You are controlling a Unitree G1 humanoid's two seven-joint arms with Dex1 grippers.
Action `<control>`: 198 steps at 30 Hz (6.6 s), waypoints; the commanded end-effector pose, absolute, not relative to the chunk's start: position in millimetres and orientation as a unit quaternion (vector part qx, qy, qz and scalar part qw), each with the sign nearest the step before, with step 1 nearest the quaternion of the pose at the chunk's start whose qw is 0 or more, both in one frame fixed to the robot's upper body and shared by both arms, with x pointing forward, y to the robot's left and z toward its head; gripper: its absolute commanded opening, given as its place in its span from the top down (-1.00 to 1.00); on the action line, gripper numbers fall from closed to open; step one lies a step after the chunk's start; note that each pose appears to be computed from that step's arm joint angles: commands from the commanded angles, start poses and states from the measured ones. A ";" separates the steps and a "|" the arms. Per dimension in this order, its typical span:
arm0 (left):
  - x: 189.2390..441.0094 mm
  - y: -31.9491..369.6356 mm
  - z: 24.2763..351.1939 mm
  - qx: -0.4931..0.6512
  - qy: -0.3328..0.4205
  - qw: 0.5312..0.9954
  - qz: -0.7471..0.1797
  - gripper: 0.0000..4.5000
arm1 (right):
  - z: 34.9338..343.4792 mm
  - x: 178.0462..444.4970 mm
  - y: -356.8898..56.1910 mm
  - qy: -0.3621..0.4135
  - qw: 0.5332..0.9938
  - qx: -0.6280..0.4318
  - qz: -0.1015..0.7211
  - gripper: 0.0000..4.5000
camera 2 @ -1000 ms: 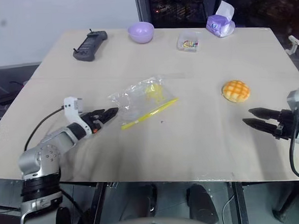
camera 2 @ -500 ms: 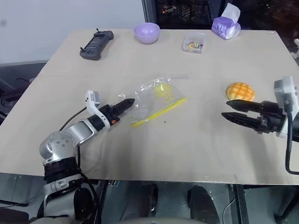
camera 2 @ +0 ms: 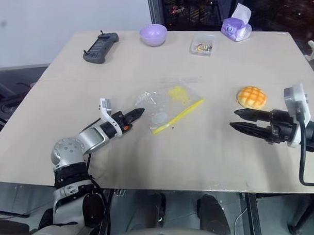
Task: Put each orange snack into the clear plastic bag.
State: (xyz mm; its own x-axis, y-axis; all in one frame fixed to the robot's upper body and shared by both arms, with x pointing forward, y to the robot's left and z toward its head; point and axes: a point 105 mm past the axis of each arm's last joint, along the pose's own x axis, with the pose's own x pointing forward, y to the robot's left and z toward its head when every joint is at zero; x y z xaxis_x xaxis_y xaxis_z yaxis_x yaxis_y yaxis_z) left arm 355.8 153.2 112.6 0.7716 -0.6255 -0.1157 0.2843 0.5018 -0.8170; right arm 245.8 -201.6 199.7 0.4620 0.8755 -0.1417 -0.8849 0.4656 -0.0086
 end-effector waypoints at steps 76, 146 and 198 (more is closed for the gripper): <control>313.9 102.4 196.1 -0.519 0.111 0.723 -0.442 0.96 | 168.5 399.2 -20.8 -0.187 0.823 -0.337 0.417 0.03; 362.6 81.5 199.6 0.441 -0.161 0.805 -0.364 -0.25 | 188.3 412.6 -32.0 -0.053 0.841 -0.464 0.273 1.00; 371.1 111.6 210.6 0.226 -0.245 0.840 -0.427 1.00 | 191.3 392.1 -54.4 -0.166 0.798 -0.441 0.376 -0.75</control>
State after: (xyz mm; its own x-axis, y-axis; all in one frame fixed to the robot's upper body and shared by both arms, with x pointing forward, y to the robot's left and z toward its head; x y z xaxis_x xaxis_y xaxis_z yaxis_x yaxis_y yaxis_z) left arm 373.1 104.9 198.7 0.5387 -0.8243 0.1744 0.5920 0.5176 0.6178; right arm 392.4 -47.7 177.8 0.6704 0.7264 -0.1513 -0.5037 0.2958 -0.8117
